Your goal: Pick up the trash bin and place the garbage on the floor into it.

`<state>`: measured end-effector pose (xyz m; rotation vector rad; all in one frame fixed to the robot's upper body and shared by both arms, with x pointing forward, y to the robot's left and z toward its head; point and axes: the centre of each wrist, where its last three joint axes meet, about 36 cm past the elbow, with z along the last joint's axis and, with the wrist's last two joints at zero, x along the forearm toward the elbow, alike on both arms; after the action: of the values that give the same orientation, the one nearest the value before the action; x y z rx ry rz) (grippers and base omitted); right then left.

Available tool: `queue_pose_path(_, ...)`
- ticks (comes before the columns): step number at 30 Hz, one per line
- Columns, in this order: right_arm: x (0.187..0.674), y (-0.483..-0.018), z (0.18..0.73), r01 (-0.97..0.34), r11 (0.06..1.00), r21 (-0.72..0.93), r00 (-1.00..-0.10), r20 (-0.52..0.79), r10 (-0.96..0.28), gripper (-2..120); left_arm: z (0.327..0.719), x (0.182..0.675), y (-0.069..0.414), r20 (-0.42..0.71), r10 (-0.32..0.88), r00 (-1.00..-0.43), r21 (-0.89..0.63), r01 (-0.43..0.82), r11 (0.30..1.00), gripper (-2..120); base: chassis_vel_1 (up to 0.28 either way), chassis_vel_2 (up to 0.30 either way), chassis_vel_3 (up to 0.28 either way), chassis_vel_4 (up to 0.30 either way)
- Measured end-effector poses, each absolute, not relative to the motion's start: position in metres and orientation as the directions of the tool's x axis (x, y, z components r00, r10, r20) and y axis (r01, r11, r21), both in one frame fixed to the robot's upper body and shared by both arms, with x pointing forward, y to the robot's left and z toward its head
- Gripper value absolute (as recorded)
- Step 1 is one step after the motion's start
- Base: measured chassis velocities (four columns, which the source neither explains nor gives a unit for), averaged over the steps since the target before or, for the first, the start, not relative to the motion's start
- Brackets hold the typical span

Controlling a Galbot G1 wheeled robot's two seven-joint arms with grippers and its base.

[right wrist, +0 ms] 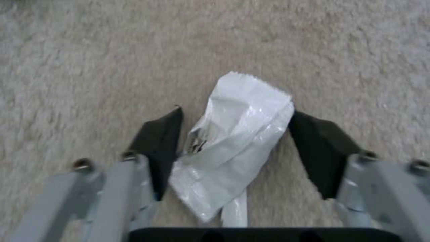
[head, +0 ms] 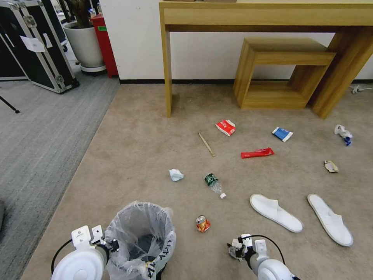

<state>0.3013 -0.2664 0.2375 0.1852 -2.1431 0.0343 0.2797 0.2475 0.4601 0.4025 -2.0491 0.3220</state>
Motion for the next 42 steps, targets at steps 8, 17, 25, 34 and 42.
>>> queue_pose_path(8, 0.298, -0.261, 0.246, -0.153, 0.987, 0.055, -0.541, 0.831, -0.131, 28, 0.459, 0.275, 0.244, 0.875, -0.157, -0.459, -0.055, -0.415, 0.908, 0, 0.0, 0.0, 0.0, 0.0)
queue_pose_path(17, 0.297, -0.258, 0.248, -0.147, 0.988, 0.055, -0.548, 0.827, -0.127, 0, 0.464, 0.27, 0.245, 0.874, -0.16, -0.459, -0.053, -0.416, 0.908, 0, 0.0, 0.0, 0.0, 0.0)
queue_pose_path(25, 0.299, -0.261, 0.254, -0.136, 0.99, 0.046, -0.573, 0.811, -0.116, 0, 0.468, 0.269, 0.247, 0.871, -0.164, -0.463, -0.051, -0.418, 0.907, 0, 0.0, 0.0, 0.0, 0.0)
queue_pose_path(34, 0.352, -0.282, 0.308, -0.324, 0.945, 0.044, -0.851, 0.423, -0.311, 0, 0.476, 0.27, 0.249, 0.868, -0.151, -0.472, -0.067, -0.414, 0.908, 0, 0.0, 0.0, 0.0, 0.0)
queue_pose_path(42, 0.404, -0.292, 0.354, -0.627, 0.778, 0.052, -0.779, -0.006, -0.627, 0, 0.49, 0.28, 0.255, 0.852, -0.129, -0.507, -0.114, -0.421, 0.9, 0, 0.0, 0.0, 0.0, 0.0)
